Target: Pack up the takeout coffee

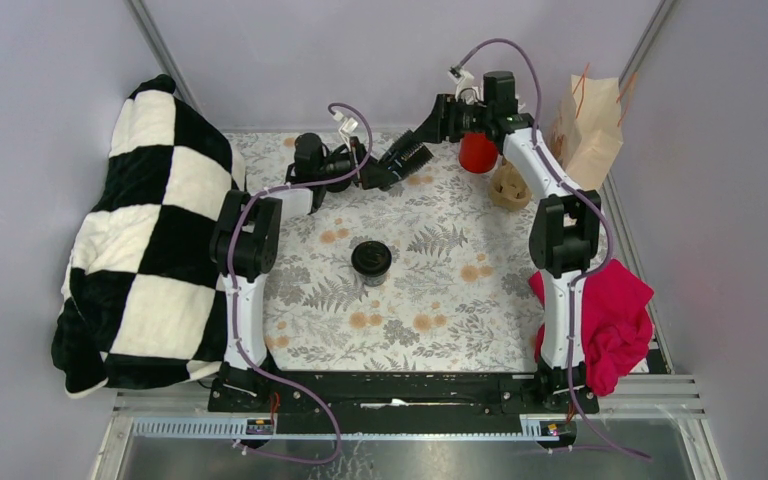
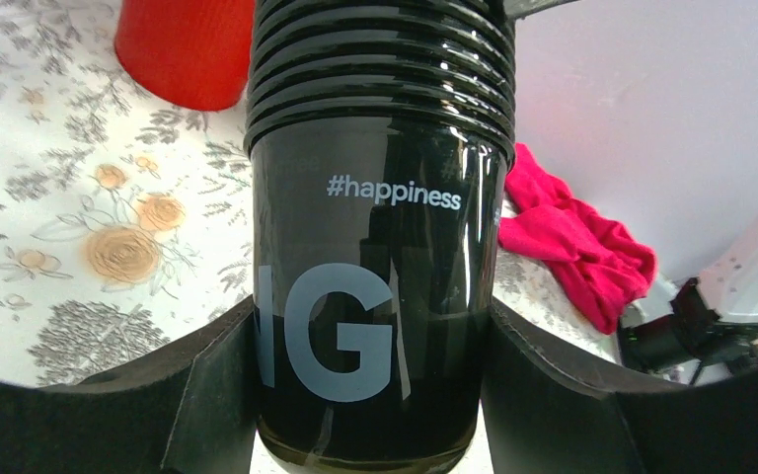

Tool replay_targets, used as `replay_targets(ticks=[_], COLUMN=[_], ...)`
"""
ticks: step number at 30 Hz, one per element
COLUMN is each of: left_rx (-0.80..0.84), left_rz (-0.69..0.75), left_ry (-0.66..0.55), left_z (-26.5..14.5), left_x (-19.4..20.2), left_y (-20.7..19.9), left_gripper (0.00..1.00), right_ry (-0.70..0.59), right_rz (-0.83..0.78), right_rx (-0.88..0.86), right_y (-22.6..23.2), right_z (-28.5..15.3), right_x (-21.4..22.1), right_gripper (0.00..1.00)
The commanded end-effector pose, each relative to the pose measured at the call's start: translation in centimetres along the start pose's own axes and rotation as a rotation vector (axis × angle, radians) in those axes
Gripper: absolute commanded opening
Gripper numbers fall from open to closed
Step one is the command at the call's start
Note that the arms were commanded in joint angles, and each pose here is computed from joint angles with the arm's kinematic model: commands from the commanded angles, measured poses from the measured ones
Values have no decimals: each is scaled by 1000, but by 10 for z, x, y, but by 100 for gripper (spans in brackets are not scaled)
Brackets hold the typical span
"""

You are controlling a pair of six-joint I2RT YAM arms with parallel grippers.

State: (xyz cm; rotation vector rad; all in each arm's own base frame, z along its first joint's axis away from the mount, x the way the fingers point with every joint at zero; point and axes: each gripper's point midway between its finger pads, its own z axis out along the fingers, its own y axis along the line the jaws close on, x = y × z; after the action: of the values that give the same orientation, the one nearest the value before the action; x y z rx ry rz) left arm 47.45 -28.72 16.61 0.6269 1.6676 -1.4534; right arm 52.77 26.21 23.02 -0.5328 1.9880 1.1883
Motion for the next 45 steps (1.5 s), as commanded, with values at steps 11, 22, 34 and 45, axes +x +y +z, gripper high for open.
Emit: replay_targets(ticks=[11,22,34,45], left_rx=[72,43,-294,-578], left_rz=[68,68,71,-19], left_ry=[-80,-98,-201,-295], left_z=[2,2,-14,-40], left_x=[-20,-24,-39,-44], left_y=[-13,-9,29,64], left_gripper=[23,22,89,98], right_ry=[2,-39,-90,120], right_rz=[116,156,5,-315], right_rx=[-263,-374,-1,402], right_y=[51,81,33,-8], right_z=[14,14,11,4], right_x=[28,30,24,18], right_gripper=[50,37,0,0])
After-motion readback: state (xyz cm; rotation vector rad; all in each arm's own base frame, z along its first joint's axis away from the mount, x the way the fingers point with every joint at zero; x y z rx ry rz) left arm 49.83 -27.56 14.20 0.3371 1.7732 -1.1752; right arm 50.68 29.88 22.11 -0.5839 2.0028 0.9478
